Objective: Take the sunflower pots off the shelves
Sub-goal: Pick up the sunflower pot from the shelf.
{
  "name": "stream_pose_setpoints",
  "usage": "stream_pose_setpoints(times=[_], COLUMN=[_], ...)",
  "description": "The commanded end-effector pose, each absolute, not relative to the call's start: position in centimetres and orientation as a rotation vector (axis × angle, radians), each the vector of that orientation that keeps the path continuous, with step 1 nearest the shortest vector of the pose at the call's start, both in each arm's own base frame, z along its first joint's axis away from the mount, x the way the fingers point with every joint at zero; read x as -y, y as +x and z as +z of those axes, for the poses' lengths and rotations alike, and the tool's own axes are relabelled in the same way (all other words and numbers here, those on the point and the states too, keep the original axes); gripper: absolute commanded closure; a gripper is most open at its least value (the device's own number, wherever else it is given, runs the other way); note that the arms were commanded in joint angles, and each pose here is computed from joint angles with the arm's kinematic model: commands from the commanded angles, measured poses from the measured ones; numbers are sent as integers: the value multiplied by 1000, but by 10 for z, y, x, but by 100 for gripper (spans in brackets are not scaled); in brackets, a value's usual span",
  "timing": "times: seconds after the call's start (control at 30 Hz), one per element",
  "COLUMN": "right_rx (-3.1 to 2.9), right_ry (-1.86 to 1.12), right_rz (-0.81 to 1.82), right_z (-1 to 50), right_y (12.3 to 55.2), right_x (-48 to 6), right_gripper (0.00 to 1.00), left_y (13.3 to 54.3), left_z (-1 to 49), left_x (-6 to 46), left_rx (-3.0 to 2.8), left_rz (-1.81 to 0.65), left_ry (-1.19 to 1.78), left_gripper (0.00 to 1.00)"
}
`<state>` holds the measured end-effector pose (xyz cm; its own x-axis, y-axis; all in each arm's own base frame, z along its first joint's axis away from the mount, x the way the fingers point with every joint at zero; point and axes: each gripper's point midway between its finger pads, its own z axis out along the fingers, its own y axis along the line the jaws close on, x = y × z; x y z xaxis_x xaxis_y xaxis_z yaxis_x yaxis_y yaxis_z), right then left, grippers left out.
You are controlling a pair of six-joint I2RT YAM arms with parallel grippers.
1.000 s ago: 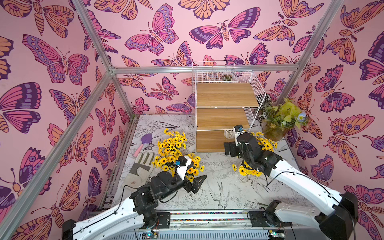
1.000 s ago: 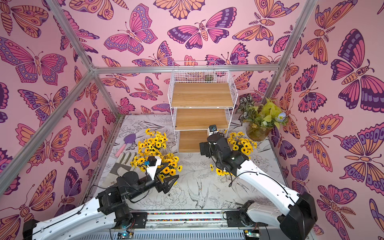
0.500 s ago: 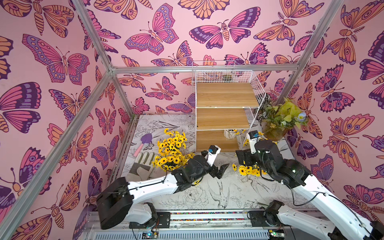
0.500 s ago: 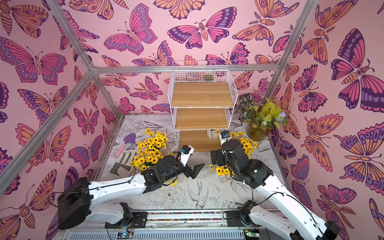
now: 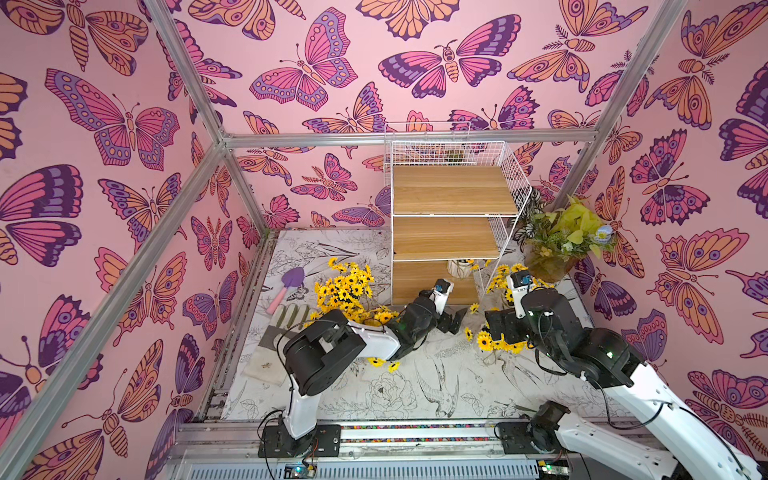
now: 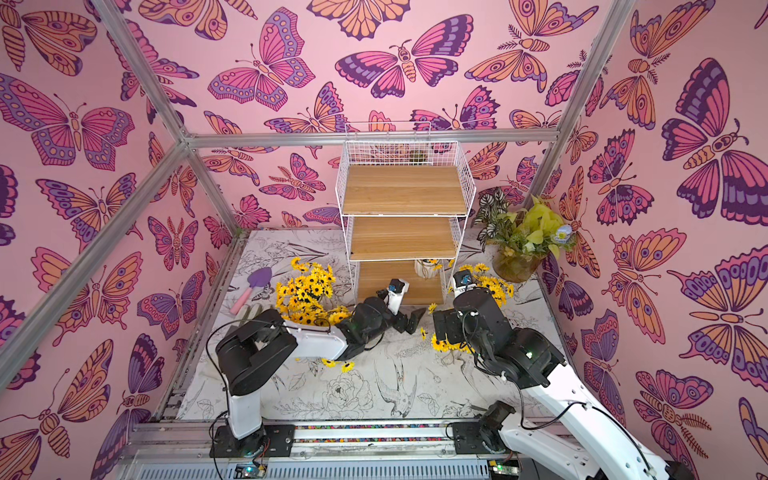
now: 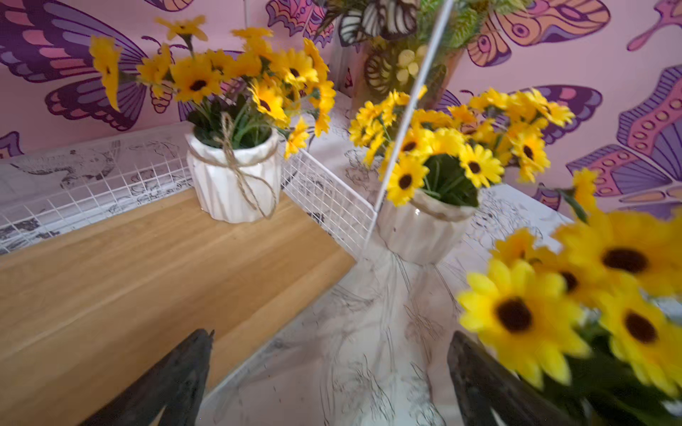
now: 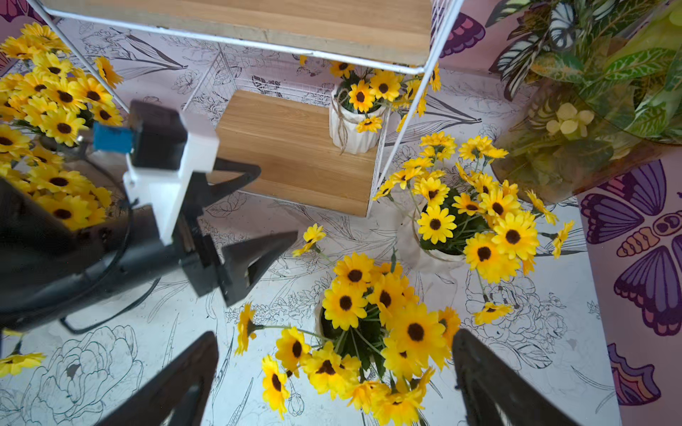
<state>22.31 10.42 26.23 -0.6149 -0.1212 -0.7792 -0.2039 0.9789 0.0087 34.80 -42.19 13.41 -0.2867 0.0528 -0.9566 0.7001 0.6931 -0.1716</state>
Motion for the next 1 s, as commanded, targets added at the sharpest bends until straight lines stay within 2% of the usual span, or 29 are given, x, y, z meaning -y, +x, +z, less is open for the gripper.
stream_pose_setpoints(times=[0.0,0.2,0.6,0.97], right_rx=[-2233,-2228,-2245,-2266], right_ry=[-184,-168,-148,-173], right_rz=[131,145,173,165], right_z=[270,273,264,257], right_y=[218,216,216,226], right_x=[-98,-97,-101,-112], right_gripper=[1,1,1,1], left_y=[372,407,437,473], left_z=[141,123,96,96], left_x=[427,431,449,467], left_rx=[-1772,-1855,-1926,-1941], left_rz=[-754,-785,-780,-821], left_ry=[561,538,572,610], left_gripper=[0,0,0,0])
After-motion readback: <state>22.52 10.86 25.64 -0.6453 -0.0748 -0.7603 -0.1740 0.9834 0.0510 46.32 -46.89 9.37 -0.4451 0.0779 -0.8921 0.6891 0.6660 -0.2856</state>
